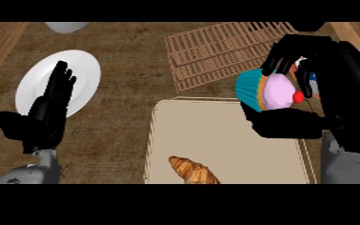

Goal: Pick the cupcake from the tray and place it in the tiered shelf

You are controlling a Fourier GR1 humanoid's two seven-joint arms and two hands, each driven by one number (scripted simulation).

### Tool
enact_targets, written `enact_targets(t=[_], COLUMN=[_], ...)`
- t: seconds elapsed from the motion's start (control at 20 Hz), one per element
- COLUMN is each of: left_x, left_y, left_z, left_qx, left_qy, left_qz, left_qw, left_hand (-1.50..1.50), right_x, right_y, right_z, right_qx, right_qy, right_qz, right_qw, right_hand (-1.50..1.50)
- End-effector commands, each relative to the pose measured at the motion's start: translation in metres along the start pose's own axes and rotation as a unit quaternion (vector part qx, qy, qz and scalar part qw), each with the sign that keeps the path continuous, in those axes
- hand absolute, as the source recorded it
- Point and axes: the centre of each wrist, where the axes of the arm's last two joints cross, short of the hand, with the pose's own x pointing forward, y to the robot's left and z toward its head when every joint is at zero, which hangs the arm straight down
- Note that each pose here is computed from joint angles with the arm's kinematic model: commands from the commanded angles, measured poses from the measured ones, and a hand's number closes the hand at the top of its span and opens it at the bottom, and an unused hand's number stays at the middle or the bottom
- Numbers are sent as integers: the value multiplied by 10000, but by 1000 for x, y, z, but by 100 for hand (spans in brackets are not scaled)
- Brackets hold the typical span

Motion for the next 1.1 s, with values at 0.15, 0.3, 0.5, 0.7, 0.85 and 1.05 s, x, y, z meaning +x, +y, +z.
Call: enact_targets(t=[0.15, 0.3, 0.5, 0.7, 0.85, 1.05], left_x=[-9, 8, -6, 3, -17, 8], left_y=[4, -4, 7, 10, 1, -12], left_z=[-2, 8, -4, 6, 5, -7], left_qx=[-37, -29, -69, 79, 27, -35], left_qy=[-107, -20, 15, -42, -53, -121], left_qz=[-45, -75, 17, -132, -43, -21], left_qw=[9999, 10000, 10000, 9999, 10000, 9999], left_hand=[0, 0, 0, 0, 0, 0], right_x=[-15, -32, -43, -82, -65, -62], right_y=[15, 27, 48, 64, 84, 78], right_z=[-67, -74, -92, -107, -127, -151], right_qx=[-213, -328, -401, -539, -581, -486], right_qy=[318, 315, 202, 207, 143, 57], right_qz=[-152, -191, -301, -279, -383, -130], right_qw=[9992, 9988, 9985, 9979, 9975, 9987], right_hand=[150, 150, 150, 150, 150, 150])
